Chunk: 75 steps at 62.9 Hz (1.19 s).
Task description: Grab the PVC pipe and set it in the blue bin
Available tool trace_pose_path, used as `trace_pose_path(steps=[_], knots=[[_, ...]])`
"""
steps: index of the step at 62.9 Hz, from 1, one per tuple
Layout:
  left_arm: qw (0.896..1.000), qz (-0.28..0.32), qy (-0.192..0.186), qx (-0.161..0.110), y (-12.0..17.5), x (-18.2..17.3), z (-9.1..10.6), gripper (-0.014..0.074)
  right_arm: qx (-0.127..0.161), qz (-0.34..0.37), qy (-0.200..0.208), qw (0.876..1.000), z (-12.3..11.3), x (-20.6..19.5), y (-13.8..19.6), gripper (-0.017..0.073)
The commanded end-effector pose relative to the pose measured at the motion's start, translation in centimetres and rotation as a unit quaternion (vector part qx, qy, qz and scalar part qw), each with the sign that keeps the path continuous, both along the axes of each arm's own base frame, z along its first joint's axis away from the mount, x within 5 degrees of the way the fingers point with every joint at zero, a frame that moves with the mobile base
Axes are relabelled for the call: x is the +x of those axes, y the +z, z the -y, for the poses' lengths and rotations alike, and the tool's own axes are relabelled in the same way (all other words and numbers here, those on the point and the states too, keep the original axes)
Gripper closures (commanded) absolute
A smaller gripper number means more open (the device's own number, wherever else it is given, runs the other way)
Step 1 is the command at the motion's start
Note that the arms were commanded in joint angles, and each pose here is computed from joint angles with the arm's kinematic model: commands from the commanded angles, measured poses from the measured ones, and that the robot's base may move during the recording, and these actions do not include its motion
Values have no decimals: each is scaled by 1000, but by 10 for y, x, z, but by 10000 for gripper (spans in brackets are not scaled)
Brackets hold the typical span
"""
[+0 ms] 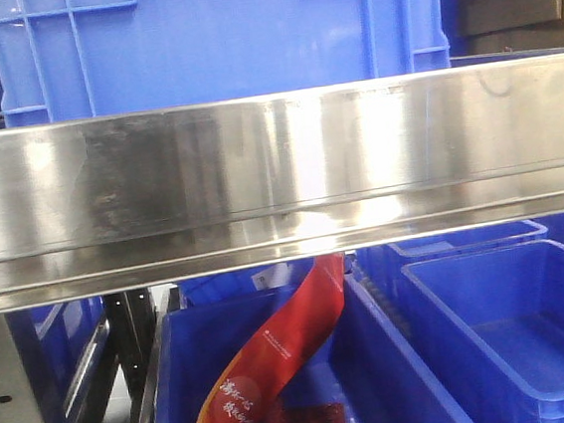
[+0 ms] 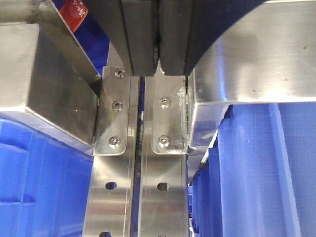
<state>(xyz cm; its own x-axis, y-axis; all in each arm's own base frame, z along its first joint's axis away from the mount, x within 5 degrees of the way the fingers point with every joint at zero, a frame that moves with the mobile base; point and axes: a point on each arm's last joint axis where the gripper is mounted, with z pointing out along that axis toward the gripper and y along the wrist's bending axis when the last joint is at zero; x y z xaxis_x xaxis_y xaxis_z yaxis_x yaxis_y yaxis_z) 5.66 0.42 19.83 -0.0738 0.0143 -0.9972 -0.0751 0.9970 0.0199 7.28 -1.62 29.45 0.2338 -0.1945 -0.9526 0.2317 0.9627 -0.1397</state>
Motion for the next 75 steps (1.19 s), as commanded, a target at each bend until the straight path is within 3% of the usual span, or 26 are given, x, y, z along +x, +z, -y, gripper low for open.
trace_pose_path(steps=[1,19,36,75], knots=[[1000,14,4,-2,3,0,0,704,-1,7,-7,1000,1,-1,1,721],[1000,14,4,-2,3,0,0,704,-1,4,-5,1000,1,-1,0,721],[1000,14,4,-2,3,0,0,704,2,-58,27,998,-5,2,-11,723],[1000,14,4,-2,3,0,0,704,4,-53,7,999,-5,-13,-12,725]])
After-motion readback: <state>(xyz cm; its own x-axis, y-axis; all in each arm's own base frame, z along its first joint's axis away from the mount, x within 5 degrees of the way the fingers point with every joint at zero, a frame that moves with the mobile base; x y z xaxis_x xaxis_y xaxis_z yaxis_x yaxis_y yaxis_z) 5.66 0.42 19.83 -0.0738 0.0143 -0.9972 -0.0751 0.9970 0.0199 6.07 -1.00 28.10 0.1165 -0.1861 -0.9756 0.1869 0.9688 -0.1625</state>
